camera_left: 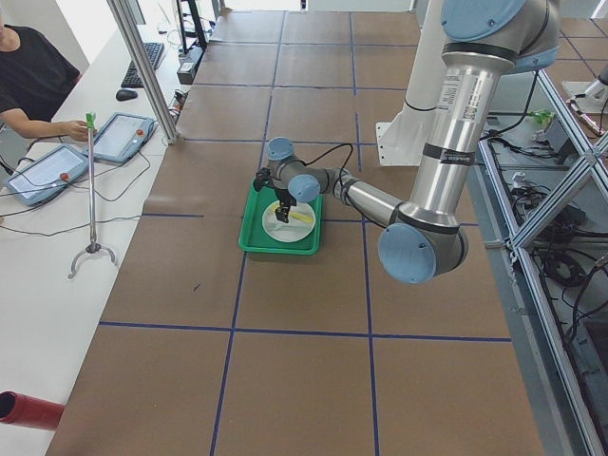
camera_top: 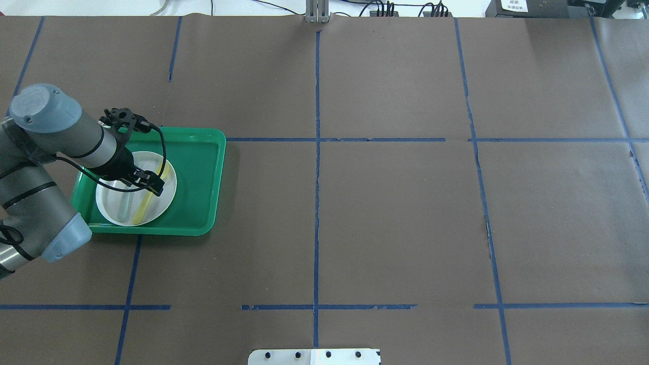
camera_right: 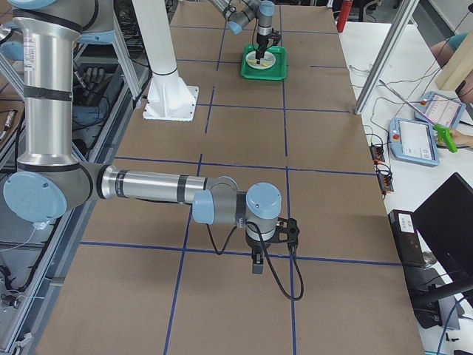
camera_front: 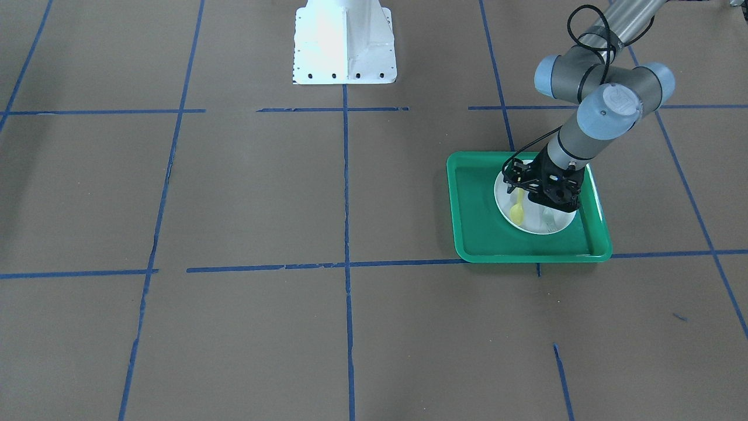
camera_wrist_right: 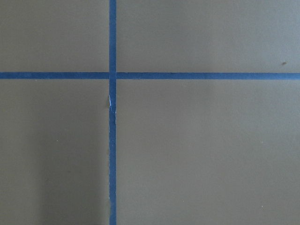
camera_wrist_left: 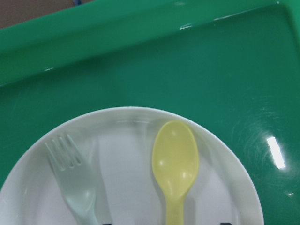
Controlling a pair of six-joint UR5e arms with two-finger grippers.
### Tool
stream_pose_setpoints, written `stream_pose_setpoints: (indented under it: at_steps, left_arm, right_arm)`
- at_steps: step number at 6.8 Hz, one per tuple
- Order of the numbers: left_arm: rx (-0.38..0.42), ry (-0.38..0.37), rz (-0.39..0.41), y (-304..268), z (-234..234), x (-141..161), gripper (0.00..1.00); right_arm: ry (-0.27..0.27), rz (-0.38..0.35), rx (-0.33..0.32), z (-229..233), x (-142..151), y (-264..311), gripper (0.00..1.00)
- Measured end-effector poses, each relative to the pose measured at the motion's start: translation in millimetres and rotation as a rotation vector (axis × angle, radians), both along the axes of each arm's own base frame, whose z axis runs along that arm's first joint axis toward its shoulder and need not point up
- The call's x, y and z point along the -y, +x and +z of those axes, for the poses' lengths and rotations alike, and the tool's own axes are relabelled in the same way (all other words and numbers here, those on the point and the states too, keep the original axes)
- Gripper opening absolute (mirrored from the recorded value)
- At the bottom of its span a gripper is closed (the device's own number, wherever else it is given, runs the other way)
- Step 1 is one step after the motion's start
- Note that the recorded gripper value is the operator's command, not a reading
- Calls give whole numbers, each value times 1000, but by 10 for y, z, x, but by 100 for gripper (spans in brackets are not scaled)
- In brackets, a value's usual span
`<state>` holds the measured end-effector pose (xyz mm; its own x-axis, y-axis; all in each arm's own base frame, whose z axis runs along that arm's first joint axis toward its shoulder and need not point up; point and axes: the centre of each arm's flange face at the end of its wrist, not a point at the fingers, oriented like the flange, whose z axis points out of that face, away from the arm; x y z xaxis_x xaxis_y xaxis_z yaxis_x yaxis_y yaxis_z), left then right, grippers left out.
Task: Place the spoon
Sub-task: 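Lower the left gripper and close it on the yellow spoon handle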
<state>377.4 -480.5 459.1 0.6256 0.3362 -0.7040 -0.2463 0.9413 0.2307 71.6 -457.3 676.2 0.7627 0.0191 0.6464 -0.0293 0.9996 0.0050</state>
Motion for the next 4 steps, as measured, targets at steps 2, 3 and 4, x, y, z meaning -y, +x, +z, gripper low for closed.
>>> stream_pose_setpoints:
  at_steps: [2,3,4]
  left_arm:
    - [3,-3,4,47,7,-13,44]
    - [3,-5,9,68,12,-28,39]
    - [2,-9,12,78,15,-36,16]
  right_arm:
    - [0,0,0,0,0,0,100]
    - [0,0,0,0,0,0,100]
    - [0,0,0,0,0,0,100]
